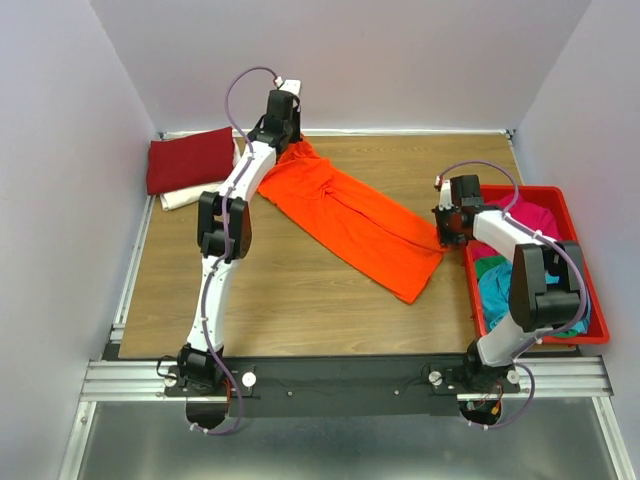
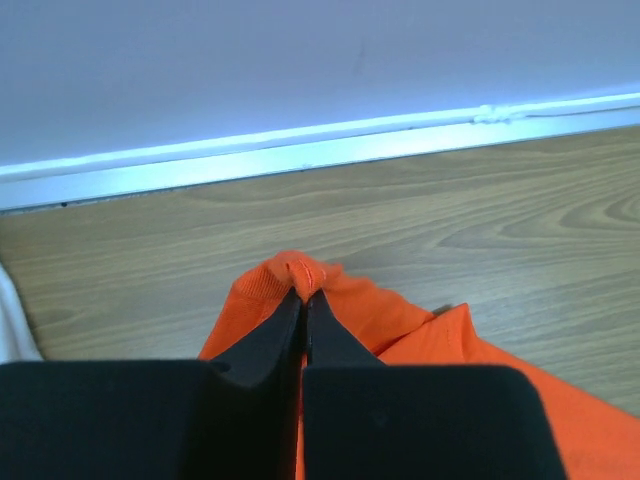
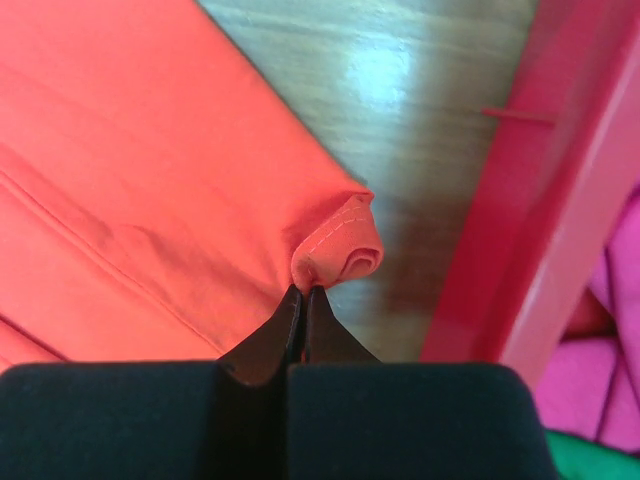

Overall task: Fold and stack the t-shirts
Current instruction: Fold the tshirt

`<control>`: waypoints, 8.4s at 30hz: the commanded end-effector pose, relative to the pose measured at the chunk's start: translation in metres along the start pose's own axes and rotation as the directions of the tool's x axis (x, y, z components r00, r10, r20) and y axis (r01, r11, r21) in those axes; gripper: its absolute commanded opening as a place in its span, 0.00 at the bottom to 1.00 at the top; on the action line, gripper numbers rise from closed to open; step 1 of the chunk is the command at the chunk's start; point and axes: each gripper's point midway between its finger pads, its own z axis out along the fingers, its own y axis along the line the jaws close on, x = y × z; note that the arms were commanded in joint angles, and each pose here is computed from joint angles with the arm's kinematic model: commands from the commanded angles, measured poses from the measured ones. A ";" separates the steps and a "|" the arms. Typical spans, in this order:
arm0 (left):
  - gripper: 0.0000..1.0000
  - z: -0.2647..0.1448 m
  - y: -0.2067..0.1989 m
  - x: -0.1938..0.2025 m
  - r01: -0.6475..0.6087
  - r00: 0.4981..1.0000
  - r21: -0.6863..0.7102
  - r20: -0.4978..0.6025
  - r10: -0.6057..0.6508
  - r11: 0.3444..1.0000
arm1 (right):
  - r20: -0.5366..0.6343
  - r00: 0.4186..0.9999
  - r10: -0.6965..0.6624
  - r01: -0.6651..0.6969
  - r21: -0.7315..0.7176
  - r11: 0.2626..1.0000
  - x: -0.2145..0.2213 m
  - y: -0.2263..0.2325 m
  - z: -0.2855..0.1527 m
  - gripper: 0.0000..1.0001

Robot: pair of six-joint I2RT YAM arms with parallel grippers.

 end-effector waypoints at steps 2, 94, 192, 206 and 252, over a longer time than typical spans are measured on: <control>0.10 0.008 -0.010 -0.015 0.021 0.998 0.018 0.065 -0.022 1.000 | -0.012 1.000 -0.019 0.020 0.057 0.998 0.012 -0.011 -0.014 0.01; 0.77 -0.288 0.010 0.110 0.236 0.971 0.397 -0.140 -0.195 0.887 | 0.112 0.991 0.069 0.022 -0.657 0.754 -0.221 0.203 0.050 0.61; 0.76 -0.306 0.008 0.121 0.250 0.967 0.389 -0.152 -0.207 0.887 | 0.243 0.966 0.088 0.099 -0.663 0.742 -0.260 0.243 0.047 0.01; 0.76 -0.312 0.010 0.114 0.227 0.973 0.386 -0.130 -0.191 0.894 | 0.252 0.962 -0.107 0.247 -0.634 0.733 -0.206 0.319 0.042 0.01; 0.74 -0.481 -0.259 0.280 -0.134 0.930 0.849 -0.070 0.360 0.511 | 0.546 0.105 -0.831 0.859 -0.472 -0.201 0.147 0.117 -0.123 0.78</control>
